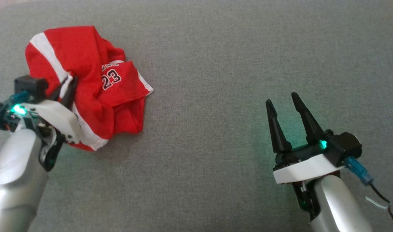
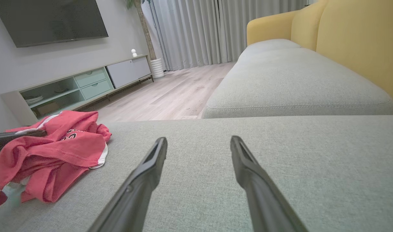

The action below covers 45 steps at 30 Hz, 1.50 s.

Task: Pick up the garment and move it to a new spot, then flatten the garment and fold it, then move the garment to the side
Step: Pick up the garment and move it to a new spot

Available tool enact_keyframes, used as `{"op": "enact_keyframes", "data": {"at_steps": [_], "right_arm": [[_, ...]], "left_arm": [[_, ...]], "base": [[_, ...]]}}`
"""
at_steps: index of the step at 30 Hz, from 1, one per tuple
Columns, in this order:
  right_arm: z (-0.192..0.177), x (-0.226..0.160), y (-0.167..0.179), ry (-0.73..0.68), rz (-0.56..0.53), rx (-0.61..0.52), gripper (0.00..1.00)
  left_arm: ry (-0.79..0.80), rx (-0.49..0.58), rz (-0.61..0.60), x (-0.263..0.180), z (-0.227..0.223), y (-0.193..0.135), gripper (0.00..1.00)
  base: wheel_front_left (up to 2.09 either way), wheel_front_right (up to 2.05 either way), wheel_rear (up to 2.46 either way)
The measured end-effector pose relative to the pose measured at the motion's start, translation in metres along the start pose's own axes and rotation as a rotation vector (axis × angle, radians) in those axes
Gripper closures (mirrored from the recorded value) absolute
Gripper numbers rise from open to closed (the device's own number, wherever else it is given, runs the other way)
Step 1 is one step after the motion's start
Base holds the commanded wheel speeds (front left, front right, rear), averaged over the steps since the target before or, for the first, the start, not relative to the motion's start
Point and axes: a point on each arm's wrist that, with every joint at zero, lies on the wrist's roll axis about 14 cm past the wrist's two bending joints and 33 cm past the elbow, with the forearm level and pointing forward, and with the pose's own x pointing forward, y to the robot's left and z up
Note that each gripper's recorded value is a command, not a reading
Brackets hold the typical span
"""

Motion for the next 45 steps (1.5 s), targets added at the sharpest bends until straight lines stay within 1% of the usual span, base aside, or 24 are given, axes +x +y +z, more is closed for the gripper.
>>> {"op": "enact_keyframes", "data": {"at_steps": [4, 9, 13, 16, 18, 23, 29, 35, 39, 40, 41, 42, 45], "right_arm": [[0.01, -0.002, 0.003, -0.023, 0.005, -0.011, 0.0], [0.021, -0.007, 0.011, -0.05, 0.021, -0.021, 0.0], [0.023, -0.014, 0.018, -0.052, 0.029, -0.014, 0.0], [0.025, -0.017, 0.02, -0.056, 0.033, -0.01, 0.0], [0.027, -0.017, 0.021, -0.061, 0.036, -0.012, 0.0], [0.03, -0.022, 0.016, -0.069, 0.017, -0.008, 0.0], [0.037, -0.029, -0.004, -0.086, -0.047, -0.017, 0.0], [0.054, -0.036, -0.027, -0.131, -0.114, -0.036, 0.0], [0.07, -0.044, -0.046, -0.172, -0.171, -0.05, 0.0], [0.072, -0.047, -0.052, -0.178, -0.191, -0.049, 0.0], [0.073, -0.051, -0.058, -0.18, -0.21, -0.05, 0.0], [0.072, -0.055, -0.064, -0.177, -0.231, -0.053, 0.0], [0.071, -0.065, -0.08, -0.174, -0.287, -0.055, 0.0]], "left_arm": [[-0.131, 0.011, 0.007, -0.008, 0.032, 0.003, 1.0], [-0.294, 0.023, 0.009, -0.029, 0.078, 0.002, 1.0], [-0.443, 0.008, 0.026, -0.052, 0.119, 0.002, 1.0], [-0.553, -0.027, 0.043, -0.07, 0.148, 0.002, 1.0], [-0.604, -0.037, 0.031, -0.08, 0.161, -0.005, 1.0], [-0.62, -0.034, -0.058, -0.084, 0.167, -0.044, 1.0], [-0.619, -0.047, -0.201, -0.075, 0.174, -0.104, 1.0], [-0.571, -0.049, -0.405, -0.054, 0.168, -0.187, 1.0], [-0.562, -0.063, -0.54, -0.04, 0.174, -0.242, 1.0], [-0.561, -0.068, -0.569, -0.037, 0.176, -0.254, 0.82], [-0.566, -0.082, -0.593, -0.034, 0.178, -0.265, 0.14], [-0.57, -0.09, -0.615, -0.03, 0.179, -0.275, 0.0], [-0.585, -0.088, -0.652, -0.018, 0.181, -0.295, 0.0]], "base": [[0.0, 0.0, 0.0], [0.0, 0.0, 0.0], [0.0, 0.0, 0.0], [0.0, 0.0, 0.0], [0.0, 0.0, 0.0], [0.0, 0.0, 0.0], [0.0, 0.0, 0.0], [0.0, 0.0, 0.0], [0.0, 0.0, 0.0], [0.0, 0.0, 0.0], [0.0, 0.0, 0.0], [0.0, 0.0, 0.0], [0.0, 0.0, 0.0]]}}
